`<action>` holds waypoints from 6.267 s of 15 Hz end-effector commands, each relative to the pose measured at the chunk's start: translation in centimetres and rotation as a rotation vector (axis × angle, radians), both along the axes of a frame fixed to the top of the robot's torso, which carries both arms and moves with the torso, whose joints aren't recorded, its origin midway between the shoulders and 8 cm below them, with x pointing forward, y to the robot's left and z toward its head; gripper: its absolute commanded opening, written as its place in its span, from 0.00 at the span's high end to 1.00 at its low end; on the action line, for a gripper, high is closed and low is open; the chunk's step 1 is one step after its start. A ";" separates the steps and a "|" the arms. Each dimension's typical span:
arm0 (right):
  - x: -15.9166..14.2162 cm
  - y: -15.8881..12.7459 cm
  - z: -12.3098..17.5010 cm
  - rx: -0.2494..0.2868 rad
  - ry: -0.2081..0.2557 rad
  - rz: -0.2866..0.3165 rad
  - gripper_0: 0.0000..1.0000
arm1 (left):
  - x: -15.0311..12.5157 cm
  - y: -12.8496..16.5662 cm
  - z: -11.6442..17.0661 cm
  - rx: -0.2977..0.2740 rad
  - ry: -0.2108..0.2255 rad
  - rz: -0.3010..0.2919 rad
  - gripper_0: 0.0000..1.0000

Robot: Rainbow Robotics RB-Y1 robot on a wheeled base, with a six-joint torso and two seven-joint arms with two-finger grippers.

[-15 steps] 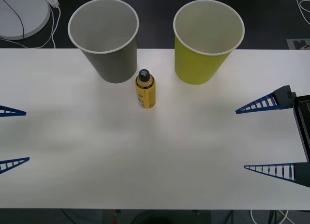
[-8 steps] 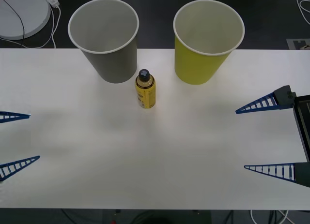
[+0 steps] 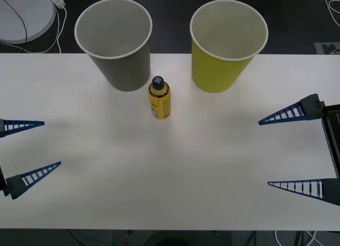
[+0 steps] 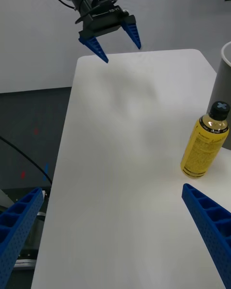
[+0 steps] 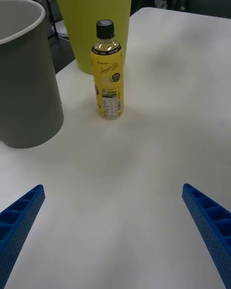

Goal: Put the can into the green bin and the plastic bottle into the gray bin

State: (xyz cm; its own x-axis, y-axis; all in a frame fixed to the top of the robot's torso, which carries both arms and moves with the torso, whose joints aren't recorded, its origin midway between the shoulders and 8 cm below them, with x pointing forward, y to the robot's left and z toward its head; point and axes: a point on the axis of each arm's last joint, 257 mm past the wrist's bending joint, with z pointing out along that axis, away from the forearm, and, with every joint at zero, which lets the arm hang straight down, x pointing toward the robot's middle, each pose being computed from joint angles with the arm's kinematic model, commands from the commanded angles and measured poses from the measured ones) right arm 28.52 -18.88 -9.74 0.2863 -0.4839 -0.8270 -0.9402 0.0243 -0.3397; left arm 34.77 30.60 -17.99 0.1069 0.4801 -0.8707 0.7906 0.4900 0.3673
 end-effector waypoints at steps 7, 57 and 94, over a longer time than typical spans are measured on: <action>0.0 0.0 0.0 0.000 0.000 0.000 0.00 | 3.1 -2.7 -1.3 -0.020 -0.037 0.040 0.00; 0.0 0.0 0.0 0.000 0.000 0.000 0.00 | 15.7 -20.5 -3.0 -0.161 -0.093 0.081 0.00; 0.0 0.0 0.0 0.000 0.000 0.000 0.00 | 18.7 -26.3 -2.0 -0.153 -0.108 0.070 0.00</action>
